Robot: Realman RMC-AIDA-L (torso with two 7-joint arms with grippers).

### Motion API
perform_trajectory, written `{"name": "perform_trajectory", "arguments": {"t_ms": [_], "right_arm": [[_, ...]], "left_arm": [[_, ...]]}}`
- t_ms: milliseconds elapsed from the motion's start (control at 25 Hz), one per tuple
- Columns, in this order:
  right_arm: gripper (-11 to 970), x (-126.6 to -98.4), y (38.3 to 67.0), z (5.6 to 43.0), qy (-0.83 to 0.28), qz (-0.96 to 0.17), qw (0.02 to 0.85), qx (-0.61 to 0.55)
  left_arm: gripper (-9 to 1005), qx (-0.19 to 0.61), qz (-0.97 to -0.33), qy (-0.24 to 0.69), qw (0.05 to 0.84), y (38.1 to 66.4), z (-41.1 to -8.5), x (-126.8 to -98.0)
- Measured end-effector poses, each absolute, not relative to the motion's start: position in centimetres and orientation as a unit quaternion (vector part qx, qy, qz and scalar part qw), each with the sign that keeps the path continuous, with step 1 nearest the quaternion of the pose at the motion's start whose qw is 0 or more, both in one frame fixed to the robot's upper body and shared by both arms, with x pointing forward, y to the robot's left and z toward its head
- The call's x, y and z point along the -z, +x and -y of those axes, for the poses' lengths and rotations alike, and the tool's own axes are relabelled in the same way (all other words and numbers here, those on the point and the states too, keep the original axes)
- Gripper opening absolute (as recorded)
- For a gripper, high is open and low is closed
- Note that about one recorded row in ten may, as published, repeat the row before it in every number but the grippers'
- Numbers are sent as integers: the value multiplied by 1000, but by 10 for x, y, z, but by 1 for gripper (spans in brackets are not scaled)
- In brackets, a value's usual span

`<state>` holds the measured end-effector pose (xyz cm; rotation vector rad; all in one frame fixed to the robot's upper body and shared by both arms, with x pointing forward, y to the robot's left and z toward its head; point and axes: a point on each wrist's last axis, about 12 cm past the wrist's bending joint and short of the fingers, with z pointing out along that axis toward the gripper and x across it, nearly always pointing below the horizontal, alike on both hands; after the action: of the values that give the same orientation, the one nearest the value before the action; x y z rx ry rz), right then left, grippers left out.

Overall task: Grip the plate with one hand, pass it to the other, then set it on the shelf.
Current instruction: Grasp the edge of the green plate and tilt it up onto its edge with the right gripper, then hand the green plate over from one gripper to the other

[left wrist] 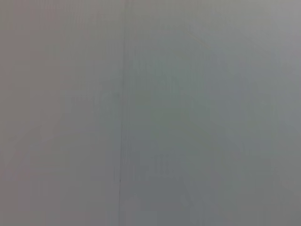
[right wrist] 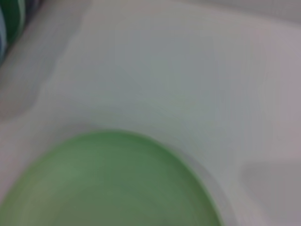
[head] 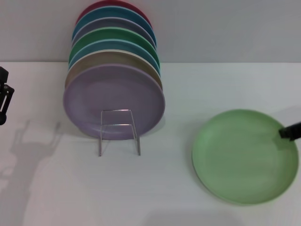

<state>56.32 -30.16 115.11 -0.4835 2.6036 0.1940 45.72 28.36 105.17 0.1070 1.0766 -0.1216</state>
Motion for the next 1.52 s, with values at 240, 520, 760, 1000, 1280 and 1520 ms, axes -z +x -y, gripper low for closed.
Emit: {"name": "perform_trajectory", "arguments": {"t_ms": [240, 520, 760, 1000, 1280, 1520], "right_arm": [[25, -1181, 553, 304, -194, -927, 315, -60], [20, -1206, 540, 308, -202, -893, 401, -7], [19, -1204, 536, 306, -199, -859, 470, 32], [20, -1189, 537, 302, -181, -820, 540, 58], [21, -1161, 539, 287, -169, -776, 603, 72], [21, -1139, 530, 276, -150, -728, 662, 91]], "left_arm": [[813, 56, -511, 53, 856, 458, -283, -1052], [814, 53, -513, 52, 855, 455, -285, -1051], [814, 52, -509, 51, 858, 448, -286, -1050], [813, 55, -496, 54, 865, 442, -287, -1052], [813, 55, -494, 54, 866, 441, -287, -1052], [814, 55, -493, 55, 866, 441, -287, -1053]]}}
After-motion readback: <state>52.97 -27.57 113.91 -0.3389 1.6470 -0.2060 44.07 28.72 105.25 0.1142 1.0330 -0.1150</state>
